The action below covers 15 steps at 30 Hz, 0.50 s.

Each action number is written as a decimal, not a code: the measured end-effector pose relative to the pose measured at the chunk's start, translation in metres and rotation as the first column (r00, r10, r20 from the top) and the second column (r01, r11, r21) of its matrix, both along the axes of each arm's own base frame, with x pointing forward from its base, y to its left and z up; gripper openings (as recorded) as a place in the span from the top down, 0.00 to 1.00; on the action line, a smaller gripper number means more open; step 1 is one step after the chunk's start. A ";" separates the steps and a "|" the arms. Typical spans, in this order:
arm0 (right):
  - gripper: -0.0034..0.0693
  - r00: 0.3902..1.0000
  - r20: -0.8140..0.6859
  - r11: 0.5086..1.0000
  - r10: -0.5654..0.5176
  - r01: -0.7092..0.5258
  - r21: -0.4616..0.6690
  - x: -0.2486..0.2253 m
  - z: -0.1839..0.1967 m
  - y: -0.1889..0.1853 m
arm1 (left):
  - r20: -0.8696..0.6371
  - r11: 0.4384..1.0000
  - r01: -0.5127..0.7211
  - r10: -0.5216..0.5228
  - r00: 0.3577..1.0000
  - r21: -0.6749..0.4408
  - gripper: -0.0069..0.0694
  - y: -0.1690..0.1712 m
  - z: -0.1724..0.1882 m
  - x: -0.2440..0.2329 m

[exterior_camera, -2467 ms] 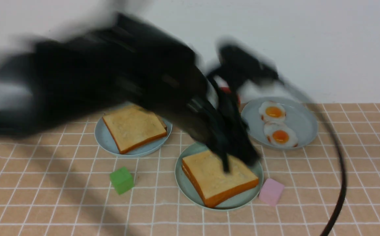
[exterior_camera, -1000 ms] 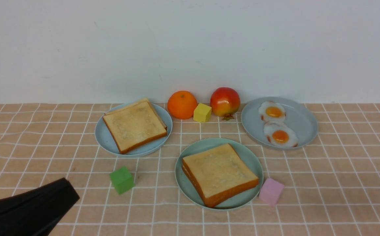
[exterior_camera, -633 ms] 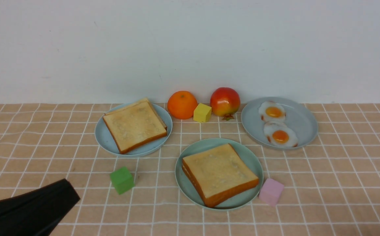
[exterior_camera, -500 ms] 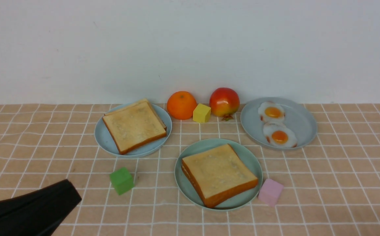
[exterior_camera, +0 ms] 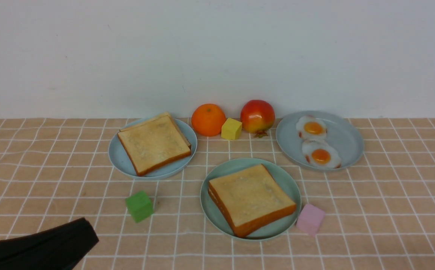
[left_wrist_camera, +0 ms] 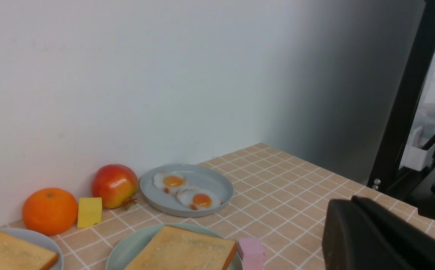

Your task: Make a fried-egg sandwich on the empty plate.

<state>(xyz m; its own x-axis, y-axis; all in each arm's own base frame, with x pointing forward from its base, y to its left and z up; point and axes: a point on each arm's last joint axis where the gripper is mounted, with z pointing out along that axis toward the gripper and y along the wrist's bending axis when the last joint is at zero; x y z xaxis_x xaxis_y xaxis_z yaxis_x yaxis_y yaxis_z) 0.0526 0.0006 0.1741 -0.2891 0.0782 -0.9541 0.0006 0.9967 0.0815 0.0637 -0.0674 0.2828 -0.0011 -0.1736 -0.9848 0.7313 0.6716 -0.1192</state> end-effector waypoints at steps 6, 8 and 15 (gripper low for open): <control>0.97 1.000 -0.002 1.000 0.000 0.000 0.001 0.000 0.000 0.000 | -0.011 1.000 0.002 -0.002 1.000 0.012 0.90 0.000 -0.001 0.000; 0.97 1.000 -0.002 1.000 0.000 0.000 0.001 0.000 0.000 0.000 | -0.015 1.000 0.003 -0.002 1.000 0.016 0.90 0.000 -0.002 0.000; 0.97 1.000 -0.002 1.000 0.000 0.000 0.001 0.000 0.000 0.000 | -0.016 1.000 0.003 -0.003 1.000 0.017 0.90 0.000 -0.002 0.000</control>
